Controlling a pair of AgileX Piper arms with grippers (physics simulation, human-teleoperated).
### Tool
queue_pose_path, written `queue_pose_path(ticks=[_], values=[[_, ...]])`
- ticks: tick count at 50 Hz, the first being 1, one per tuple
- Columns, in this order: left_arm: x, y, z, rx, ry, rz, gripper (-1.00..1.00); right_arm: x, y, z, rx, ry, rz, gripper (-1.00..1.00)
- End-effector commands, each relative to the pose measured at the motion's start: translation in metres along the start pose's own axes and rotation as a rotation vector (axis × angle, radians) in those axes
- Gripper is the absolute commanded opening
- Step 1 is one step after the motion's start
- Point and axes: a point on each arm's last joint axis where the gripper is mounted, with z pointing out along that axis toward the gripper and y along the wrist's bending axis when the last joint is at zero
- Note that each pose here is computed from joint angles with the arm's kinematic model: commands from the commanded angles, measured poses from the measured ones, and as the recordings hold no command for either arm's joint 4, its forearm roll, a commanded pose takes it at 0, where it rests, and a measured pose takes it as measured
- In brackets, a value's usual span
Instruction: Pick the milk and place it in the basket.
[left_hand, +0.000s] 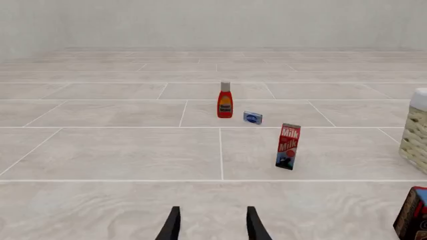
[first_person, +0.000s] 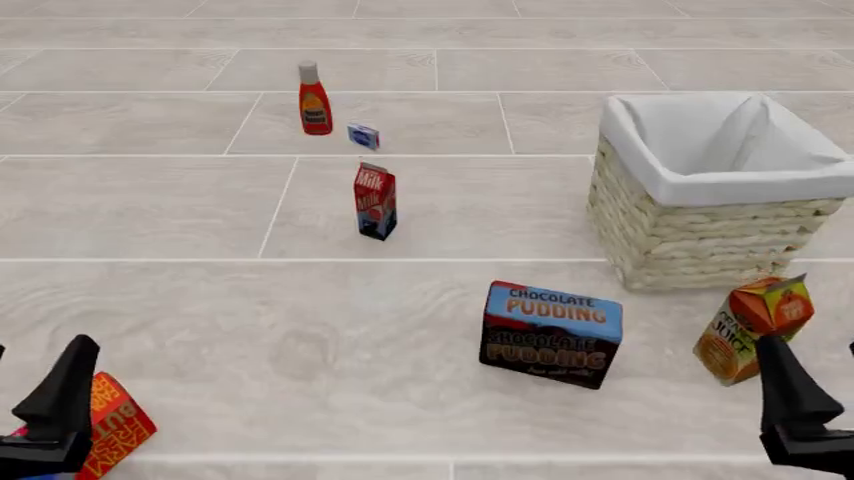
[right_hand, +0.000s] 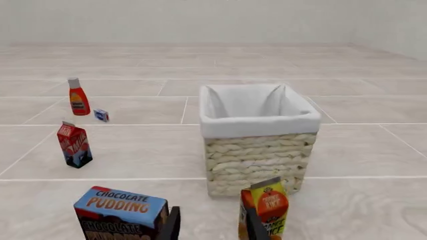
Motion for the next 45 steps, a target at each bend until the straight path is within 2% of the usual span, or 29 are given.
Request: queue_pose_path(ticks=[1,9,12,15,20,27,28,32,34,41,45], values=[[-0.001,0.0,0.0,0.0,0.001,0.0,1.0,-0.009,0.003,-0.003,-0.047,-0.005,-0.02,1.0],[-0.001,0.0,0.0,0.0,0.001,0.0,1.0,-0.03,0.007,0.001,-0.12,-0.005,-0.046,1.0],[-0.001,0.0,0.0,0.0,0.001,0.0,1.0,-0.044,0.01,0.008,-0.157,-0.006,-0.058,1.0],[-0.001,0.0,0.0,0.0,0.001,0.0,1.0,-0.072,0.015,0.022,-0.189,-0.018,-0.066,1.0],[-0.001,0.0,0.0,0.0,0.001,0.0,1.0,-0.091,0.017,0.027,-0.212,-0.031,-0.056,1.0],[-0.001,0.0,0.0,0.0,0.001,0.0,1.0,-0.126,0.028,0.045,-0.28,-0.037,-0.1,1.0],[-0.001,0.0,0.0,0.0,0.001,0.0,1.0,-0.126,0.028,0.045,-0.28,-0.037,-0.1,1.0],[-0.001,0.0,0.0,0.0,0.001,0.0,1.0,-0.146,0.044,0.071,-0.351,-0.008,-0.111,1.0],[-0.001,0.0,0.0,0.0,0.001,0.0,1.0,-0.149,0.048,0.081,-0.358,0.004,-0.137,1.0],[-0.001,0.0,0.0,0.0,0.001,0.0,1.0,-0.168,0.066,0.104,-0.419,0.022,-0.142,1.0],[-0.001,0.0,0.0,0.0,0.001,0.0,1.0,-0.179,0.079,0.116,-0.46,0.03,-0.169,1.0]])
